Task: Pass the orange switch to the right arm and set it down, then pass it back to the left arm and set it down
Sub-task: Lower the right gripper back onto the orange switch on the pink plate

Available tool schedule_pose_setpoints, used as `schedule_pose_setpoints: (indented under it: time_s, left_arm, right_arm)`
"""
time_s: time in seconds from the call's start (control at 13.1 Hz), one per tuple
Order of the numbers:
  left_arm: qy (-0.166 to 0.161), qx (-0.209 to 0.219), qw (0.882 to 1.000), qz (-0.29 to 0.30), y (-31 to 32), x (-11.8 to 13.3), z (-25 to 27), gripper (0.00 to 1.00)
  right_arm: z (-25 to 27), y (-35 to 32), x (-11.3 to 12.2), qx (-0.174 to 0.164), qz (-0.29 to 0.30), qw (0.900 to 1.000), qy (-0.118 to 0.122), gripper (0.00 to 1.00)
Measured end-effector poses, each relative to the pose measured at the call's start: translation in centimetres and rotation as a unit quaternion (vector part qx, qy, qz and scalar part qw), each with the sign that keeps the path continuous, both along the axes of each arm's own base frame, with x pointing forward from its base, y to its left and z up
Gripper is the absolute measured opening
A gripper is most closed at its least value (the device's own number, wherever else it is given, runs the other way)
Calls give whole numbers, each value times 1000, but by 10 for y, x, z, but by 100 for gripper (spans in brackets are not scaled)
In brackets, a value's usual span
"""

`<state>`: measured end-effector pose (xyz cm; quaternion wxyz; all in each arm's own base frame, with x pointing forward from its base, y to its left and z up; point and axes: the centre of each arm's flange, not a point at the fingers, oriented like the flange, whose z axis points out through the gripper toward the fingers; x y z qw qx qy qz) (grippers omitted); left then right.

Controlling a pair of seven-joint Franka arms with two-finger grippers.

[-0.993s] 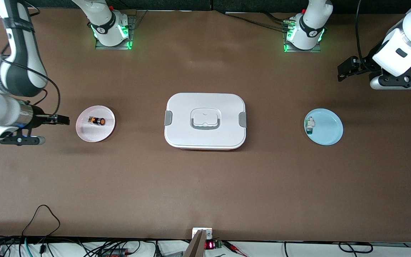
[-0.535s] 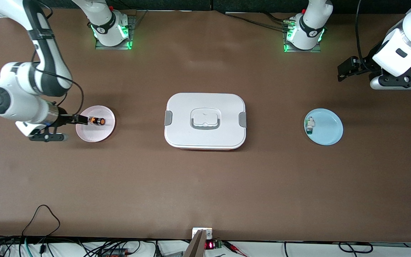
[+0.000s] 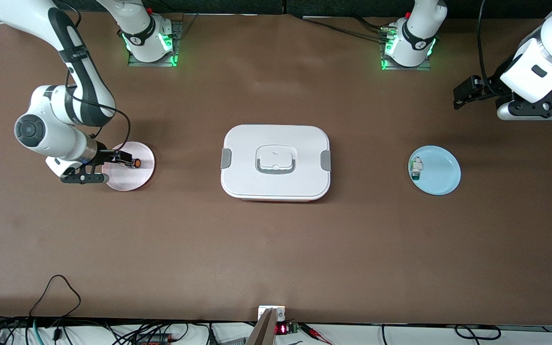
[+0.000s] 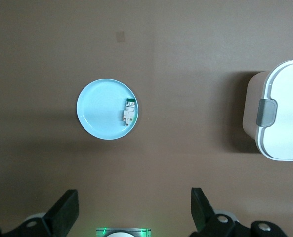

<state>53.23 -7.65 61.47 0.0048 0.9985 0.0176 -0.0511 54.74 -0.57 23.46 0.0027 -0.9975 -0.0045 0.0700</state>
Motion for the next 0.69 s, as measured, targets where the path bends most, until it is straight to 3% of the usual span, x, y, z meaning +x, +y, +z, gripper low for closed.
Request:
schedule_pose_setpoints:
  time_s: [0.69]
  left_arm:
    - [0, 0, 1000, 0, 0, 0, 0, 100]
  right_arm:
    - [-37, 3, -9, 7, -5, 1000, 6, 100]
